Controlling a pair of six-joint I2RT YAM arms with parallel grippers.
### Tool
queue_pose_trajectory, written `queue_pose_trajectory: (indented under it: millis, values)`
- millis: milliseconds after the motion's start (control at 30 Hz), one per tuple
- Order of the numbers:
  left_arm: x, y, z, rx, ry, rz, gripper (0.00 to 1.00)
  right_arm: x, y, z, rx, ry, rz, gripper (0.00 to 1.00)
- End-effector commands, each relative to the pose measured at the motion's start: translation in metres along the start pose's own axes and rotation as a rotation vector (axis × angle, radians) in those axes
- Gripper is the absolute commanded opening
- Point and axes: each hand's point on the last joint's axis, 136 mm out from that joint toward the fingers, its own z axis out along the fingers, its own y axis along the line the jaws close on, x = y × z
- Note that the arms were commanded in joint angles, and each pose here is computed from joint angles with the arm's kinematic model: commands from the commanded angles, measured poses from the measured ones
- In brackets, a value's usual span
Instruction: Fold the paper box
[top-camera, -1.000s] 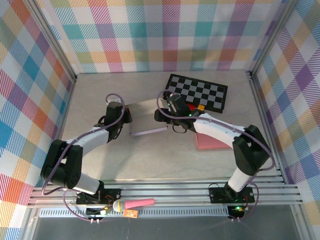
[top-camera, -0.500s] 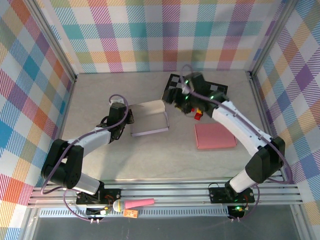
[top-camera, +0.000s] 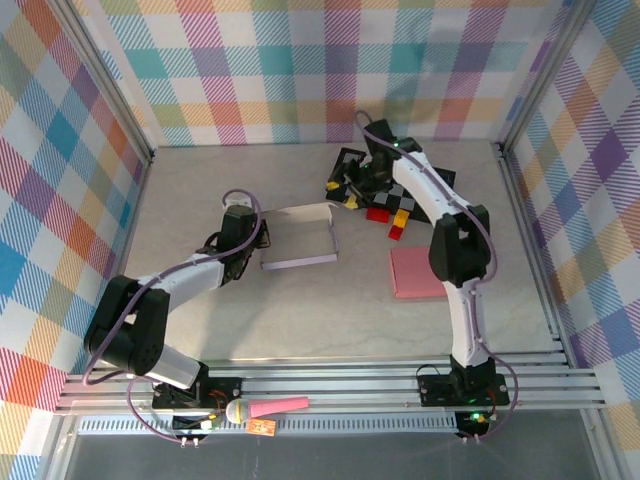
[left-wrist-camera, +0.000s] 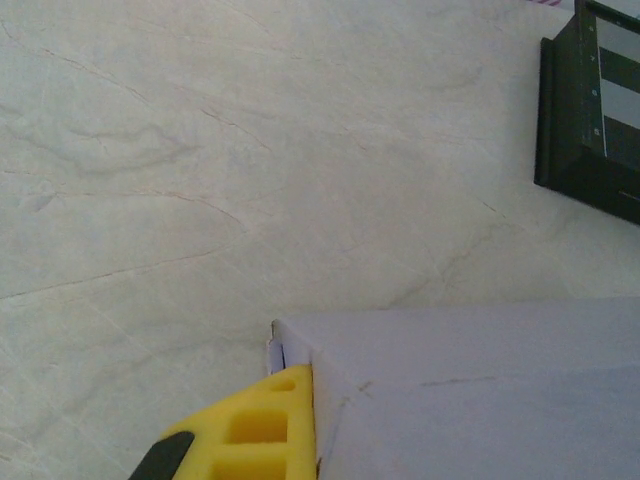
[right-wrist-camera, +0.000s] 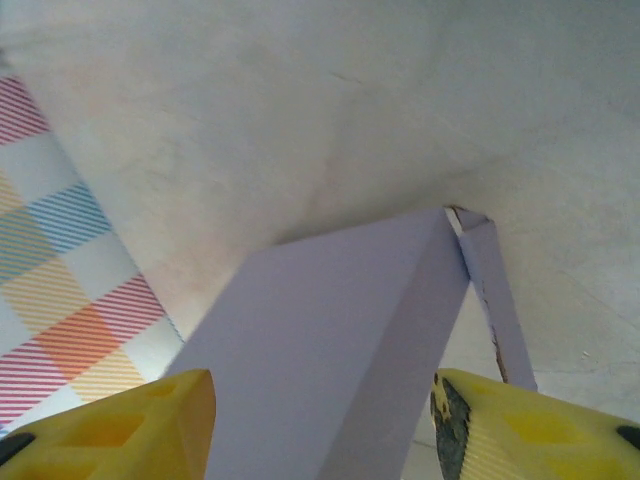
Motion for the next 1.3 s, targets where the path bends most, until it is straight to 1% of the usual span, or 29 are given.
queue_pose_trajectory:
  millis: [0, 167, 400, 433, 600, 633, 767, 900, 1033, 1167, 1200, 1267]
  values:
    - [0.021, -0.003, 0.005, -0.006, 0.076, 0.038, 0.00, 0.030, 0.012, -0.002, -0.011, 0.102, -0.017, 0.59]
    - [0.021, -0.008, 0.005, -0.002, 0.075, 0.039, 0.00, 0.041, 0.003, 0.017, 0.006, 0.164, -0.019, 0.53]
    - [0.027, -0.012, 0.001, 0.007, 0.099, 0.001, 0.01, 0.061, -0.015, 0.019, 0.049, 0.179, -0.034, 0.44]
    - [0.028, -0.013, 0.000, 0.011, 0.104, -0.011, 0.03, 0.063, -0.018, 0.019, 0.055, 0.177, -0.035, 0.43]
    - [0.041, -0.017, -0.010, 0.046, 0.162, -0.132, 0.21, 0.074, -0.030, 0.022, 0.069, 0.163, -0.069, 0.36]
    - [0.044, -0.017, -0.012, 0.052, 0.176, -0.152, 0.23, 0.076, -0.031, 0.023, 0.071, 0.158, -0.076, 0.35]
    - [0.060, -0.016, -0.024, 0.056, 0.219, -0.234, 0.25, 0.085, -0.038, 0.025, 0.103, 0.129, -0.115, 0.30]
    - [0.074, -0.010, -0.038, 0.047, 0.254, -0.305, 0.27, 0.094, -0.049, 0.030, 0.137, 0.121, -0.130, 0.28]
    - [0.089, -0.010, -0.047, 0.058, 0.318, -0.369, 0.29, 0.099, -0.060, 0.034, 0.162, 0.110, -0.143, 0.27]
    - [0.098, -0.012, -0.055, 0.067, 0.362, -0.432, 0.34, 0.100, -0.067, 0.036, 0.179, 0.097, -0.149, 0.24]
    - [0.100, -0.013, -0.057, 0.073, 0.373, -0.445, 0.37, 0.100, -0.069, 0.037, 0.183, 0.097, -0.150, 0.24]
    - [0.101, -0.019, -0.062, 0.103, 0.399, -0.461, 0.39, 0.101, -0.072, 0.038, 0.191, 0.096, -0.150, 0.23]
